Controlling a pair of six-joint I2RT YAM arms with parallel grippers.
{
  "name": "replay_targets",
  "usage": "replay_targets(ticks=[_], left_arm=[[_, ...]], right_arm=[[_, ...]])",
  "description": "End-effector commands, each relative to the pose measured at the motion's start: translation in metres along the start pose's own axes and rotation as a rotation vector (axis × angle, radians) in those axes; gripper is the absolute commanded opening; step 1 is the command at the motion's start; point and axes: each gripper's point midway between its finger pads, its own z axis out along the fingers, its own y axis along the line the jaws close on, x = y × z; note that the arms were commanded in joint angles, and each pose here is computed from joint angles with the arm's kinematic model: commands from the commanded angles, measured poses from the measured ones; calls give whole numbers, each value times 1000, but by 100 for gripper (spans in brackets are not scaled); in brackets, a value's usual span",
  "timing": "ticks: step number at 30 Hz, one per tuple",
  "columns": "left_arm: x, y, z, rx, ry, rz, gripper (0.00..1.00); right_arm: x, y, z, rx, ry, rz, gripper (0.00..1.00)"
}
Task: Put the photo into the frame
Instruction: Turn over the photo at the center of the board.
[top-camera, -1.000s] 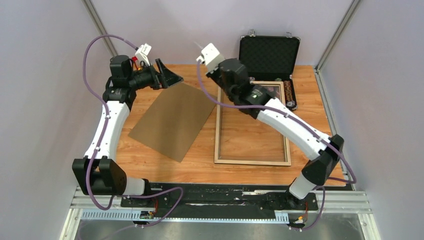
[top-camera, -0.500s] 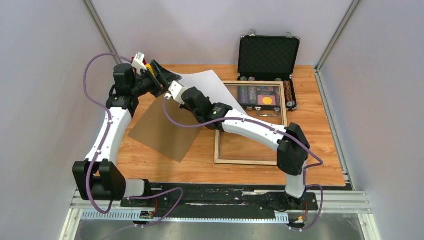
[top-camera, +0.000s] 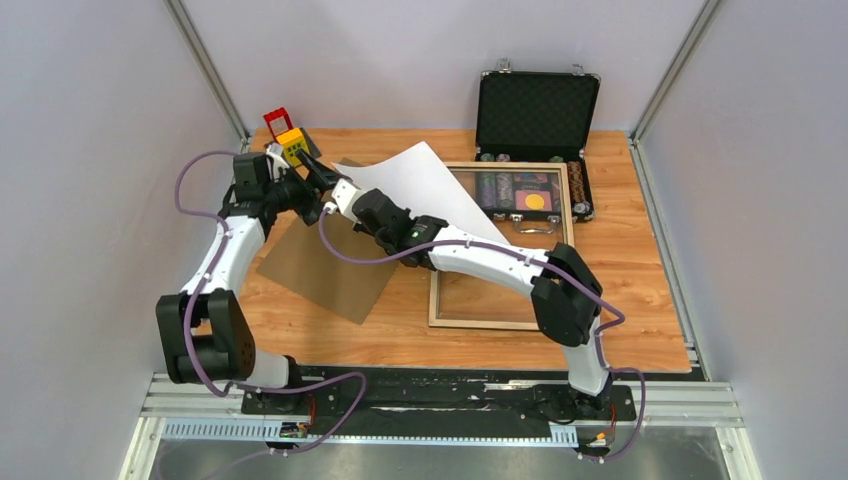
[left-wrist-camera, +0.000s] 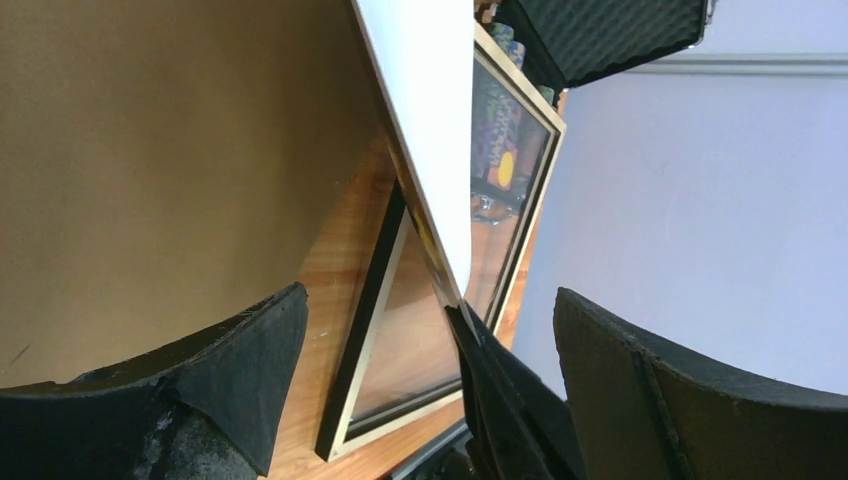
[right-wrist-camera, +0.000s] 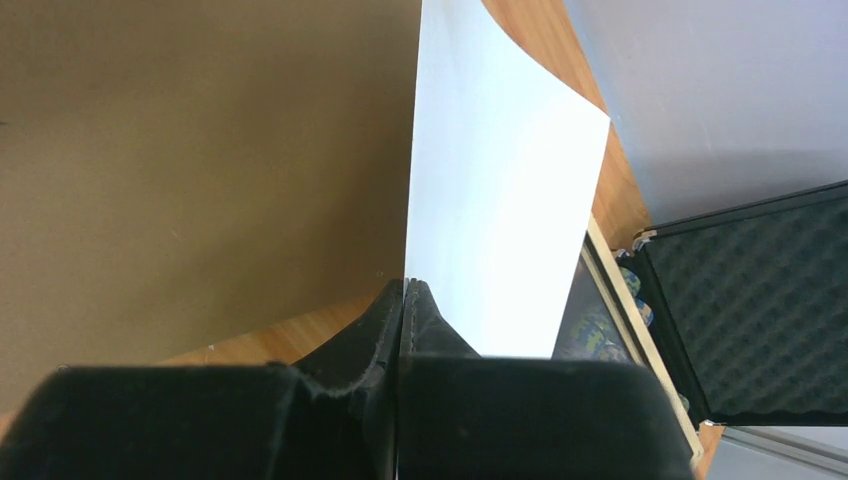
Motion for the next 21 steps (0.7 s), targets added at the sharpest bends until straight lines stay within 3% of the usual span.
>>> replay_targets(ticks=[1, 13, 21], left_arm=[[-6, -9, 10, 52, 16, -27, 99], [7, 14, 53, 31, 95, -96, 90], [14, 26, 74, 26, 130, -113, 76]], right_arm=[[-16, 10, 4, -4, -35, 32, 0], [-18, 28, 17, -18, -18, 18, 0], [-15, 33, 22, -23, -5, 10, 0]])
